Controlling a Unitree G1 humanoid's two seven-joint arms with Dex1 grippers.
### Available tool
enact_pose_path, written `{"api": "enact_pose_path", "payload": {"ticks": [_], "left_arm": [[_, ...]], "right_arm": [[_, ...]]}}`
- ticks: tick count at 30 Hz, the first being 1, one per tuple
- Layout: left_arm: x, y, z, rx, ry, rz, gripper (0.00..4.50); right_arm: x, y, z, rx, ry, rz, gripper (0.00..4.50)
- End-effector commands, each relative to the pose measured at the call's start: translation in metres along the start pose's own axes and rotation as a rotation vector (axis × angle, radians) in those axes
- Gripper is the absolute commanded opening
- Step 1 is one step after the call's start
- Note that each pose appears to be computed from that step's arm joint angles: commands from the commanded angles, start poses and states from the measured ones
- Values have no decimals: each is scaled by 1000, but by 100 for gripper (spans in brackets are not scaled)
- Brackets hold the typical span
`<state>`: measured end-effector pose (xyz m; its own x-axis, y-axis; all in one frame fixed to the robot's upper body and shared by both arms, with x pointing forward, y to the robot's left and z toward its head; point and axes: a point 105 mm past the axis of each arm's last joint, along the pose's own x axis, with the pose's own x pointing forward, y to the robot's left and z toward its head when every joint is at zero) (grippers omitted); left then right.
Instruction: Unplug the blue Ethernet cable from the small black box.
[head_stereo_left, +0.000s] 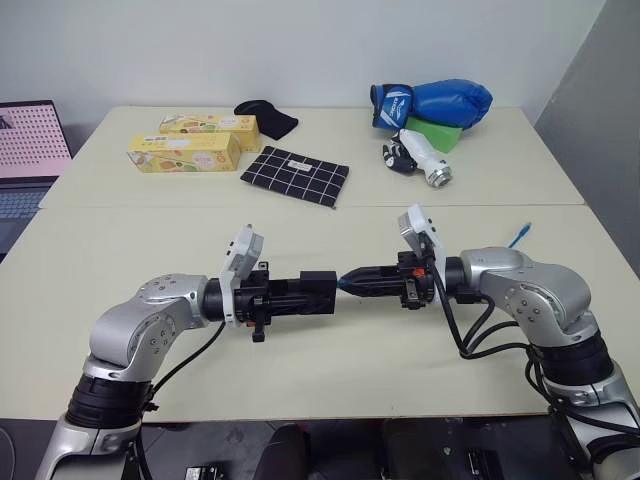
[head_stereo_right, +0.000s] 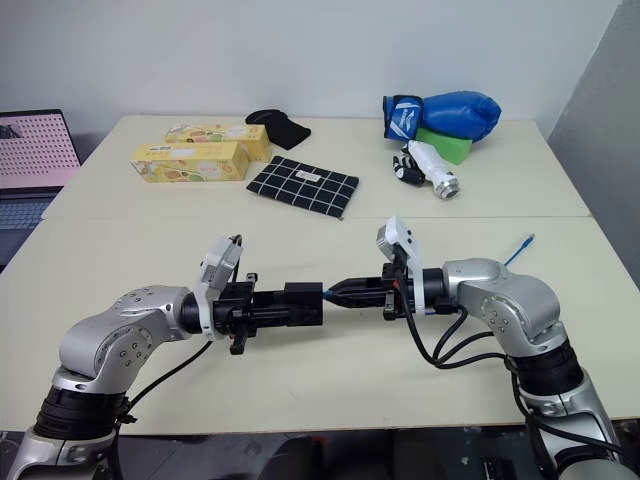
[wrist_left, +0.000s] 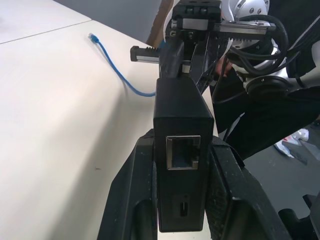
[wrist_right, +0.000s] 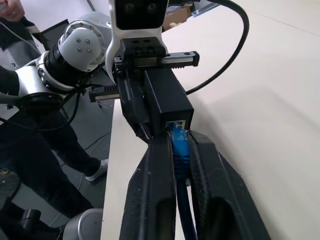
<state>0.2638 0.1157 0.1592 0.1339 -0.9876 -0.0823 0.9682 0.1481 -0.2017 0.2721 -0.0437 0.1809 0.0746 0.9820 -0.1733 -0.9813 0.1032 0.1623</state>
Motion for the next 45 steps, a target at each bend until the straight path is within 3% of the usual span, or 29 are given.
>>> {"api": "enact_pose_path", "payload": {"ticks": [1, 8, 13, 19, 23, 27, 29, 31, 36, 42, 45], "left_arm": [[3, -5, 8, 33, -33, -33, 80], [-3, -3, 12, 43, -61, -14, 80], [-23, 14, 28, 82, -141, 123, 80], [-41, 15, 20, 77, -106, 204, 80], [-45, 20, 13, 55, -97, 279, 80], [-40, 21, 4, 42, -69, 317, 80], [-39, 22, 2, 43, -58, 331, 80], [-39, 24, 0, 49, -49, 363, 80], [-47, 39, 1, 107, -40, 502, 80], [-90, 87, 7, 307, -66, 948, 80], [-114, 99, 8, 406, -112, 1133, 80]], "right_arm": [[3, 7, 7, -53, -2, 31, 10], [-3, 2, -1, -31, 35, 20, 10], [-23, -16, -12, 10, 62, -64, 9], [-46, -45, -14, 29, 30, -218, 1], [-60, -95, -18, -38, -8, -525, 1], [-77, -139, -38, -163, 84, -838, 1], [-78, -145, -43, -175, 99, -870, 71], [-76, -144, -43, -192, 93, -858, 96], [-71, -126, -22, -272, 61, -732, 210], [-38, -51, 18, -388, 2, -281, 339], [-17, -29, 28, -416, -18, -181, 339]]}}
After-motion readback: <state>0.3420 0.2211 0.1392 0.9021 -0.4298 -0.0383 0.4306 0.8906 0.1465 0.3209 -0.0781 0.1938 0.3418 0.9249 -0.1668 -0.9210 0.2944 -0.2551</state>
